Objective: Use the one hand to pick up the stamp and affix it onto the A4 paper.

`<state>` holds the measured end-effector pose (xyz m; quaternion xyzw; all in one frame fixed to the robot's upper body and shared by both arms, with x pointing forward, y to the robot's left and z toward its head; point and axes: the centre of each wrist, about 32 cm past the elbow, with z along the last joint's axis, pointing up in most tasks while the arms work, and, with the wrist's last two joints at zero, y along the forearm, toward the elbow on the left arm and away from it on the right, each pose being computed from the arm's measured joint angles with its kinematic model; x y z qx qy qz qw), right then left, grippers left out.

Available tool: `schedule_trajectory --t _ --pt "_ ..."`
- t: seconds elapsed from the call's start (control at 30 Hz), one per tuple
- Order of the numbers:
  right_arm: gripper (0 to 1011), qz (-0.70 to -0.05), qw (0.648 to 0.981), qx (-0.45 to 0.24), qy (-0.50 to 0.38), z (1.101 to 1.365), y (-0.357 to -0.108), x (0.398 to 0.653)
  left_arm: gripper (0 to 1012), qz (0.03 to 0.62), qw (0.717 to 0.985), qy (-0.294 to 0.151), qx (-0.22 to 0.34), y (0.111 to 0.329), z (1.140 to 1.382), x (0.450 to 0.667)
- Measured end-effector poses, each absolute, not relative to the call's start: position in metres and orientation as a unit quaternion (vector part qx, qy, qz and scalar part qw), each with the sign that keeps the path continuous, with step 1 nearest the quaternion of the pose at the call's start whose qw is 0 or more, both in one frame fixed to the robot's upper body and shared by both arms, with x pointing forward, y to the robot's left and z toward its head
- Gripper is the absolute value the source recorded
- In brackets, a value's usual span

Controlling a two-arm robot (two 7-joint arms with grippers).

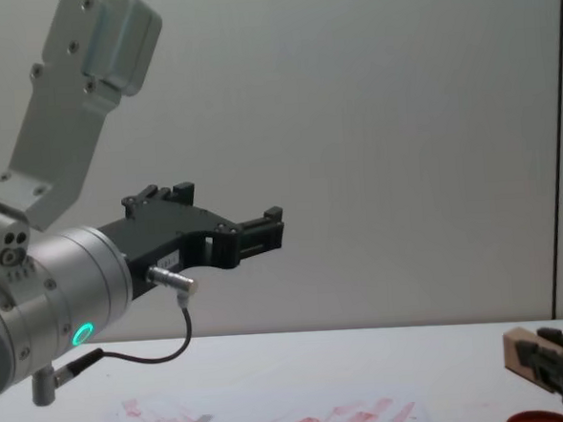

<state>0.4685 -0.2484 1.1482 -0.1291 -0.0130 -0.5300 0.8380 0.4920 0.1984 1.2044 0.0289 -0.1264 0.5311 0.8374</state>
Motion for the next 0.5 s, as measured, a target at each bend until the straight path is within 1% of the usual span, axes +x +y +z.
schedule_trajectory --t 0.5 --pt "216 -0.526 0.837 -0.148 0.01 1.1374 -0.2562 0.465 1003 0.531 0.837 -0.126 0.029 0.1984 1.2044 0.492"
